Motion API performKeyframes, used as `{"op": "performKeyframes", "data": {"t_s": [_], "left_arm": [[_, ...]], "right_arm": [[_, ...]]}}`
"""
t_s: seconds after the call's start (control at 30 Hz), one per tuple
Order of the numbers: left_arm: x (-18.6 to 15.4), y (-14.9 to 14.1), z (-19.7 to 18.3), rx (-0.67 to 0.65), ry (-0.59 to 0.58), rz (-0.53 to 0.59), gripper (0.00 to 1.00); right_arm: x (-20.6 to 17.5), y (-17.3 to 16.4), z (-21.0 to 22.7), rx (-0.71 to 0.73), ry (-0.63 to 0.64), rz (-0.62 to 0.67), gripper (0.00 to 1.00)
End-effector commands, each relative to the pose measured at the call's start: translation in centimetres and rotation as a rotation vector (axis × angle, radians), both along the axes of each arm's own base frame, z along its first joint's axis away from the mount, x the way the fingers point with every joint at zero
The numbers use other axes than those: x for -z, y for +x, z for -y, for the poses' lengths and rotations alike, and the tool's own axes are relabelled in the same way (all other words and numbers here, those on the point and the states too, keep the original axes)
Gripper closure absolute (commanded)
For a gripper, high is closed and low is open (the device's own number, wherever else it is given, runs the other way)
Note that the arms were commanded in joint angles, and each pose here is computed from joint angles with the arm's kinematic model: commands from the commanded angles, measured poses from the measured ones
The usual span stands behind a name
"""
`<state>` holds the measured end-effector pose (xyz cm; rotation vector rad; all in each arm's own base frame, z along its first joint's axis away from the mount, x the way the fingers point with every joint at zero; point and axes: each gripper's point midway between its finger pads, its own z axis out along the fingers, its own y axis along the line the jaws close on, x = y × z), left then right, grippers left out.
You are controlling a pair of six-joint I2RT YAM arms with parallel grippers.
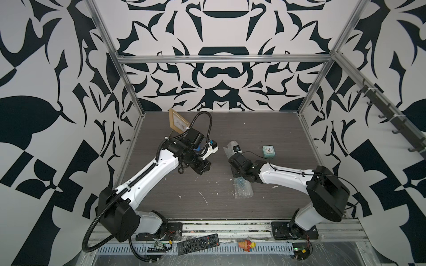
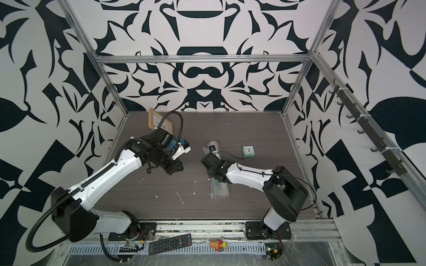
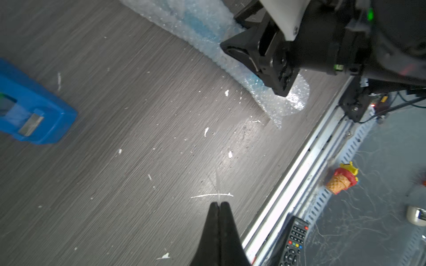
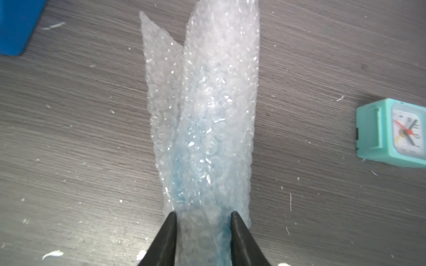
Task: Wrap wine bottles in bubble wrap
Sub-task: Adjust the bubble wrap at the center of the board.
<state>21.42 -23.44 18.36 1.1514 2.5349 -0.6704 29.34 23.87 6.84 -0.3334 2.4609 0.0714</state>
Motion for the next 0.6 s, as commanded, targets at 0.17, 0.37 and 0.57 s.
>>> {"op": "performKeyframes", "data": {"t_s": [0.17, 0.37, 0.57], "left_arm": [[-0.4, -1.0, 3.6, 0.02, -0.081, -0.162, 1.0], [0.0, 0.8, 3.2, -0.082, -0.037, -0.153, 1.0], [0.6, 1.8, 0.7, -0.212, -0.005, -0.126, 1.0]], "right_arm": [[4.4, -4.2, -0.4, -0.181, 0.12, -0.212, 0.8], [3.4, -4.5, -0.6, -0.208, 0.108, -0.242, 0.72], [0.2, -4.4, -1.6, -0.219, 0.079, -0.214, 0.49]]}}
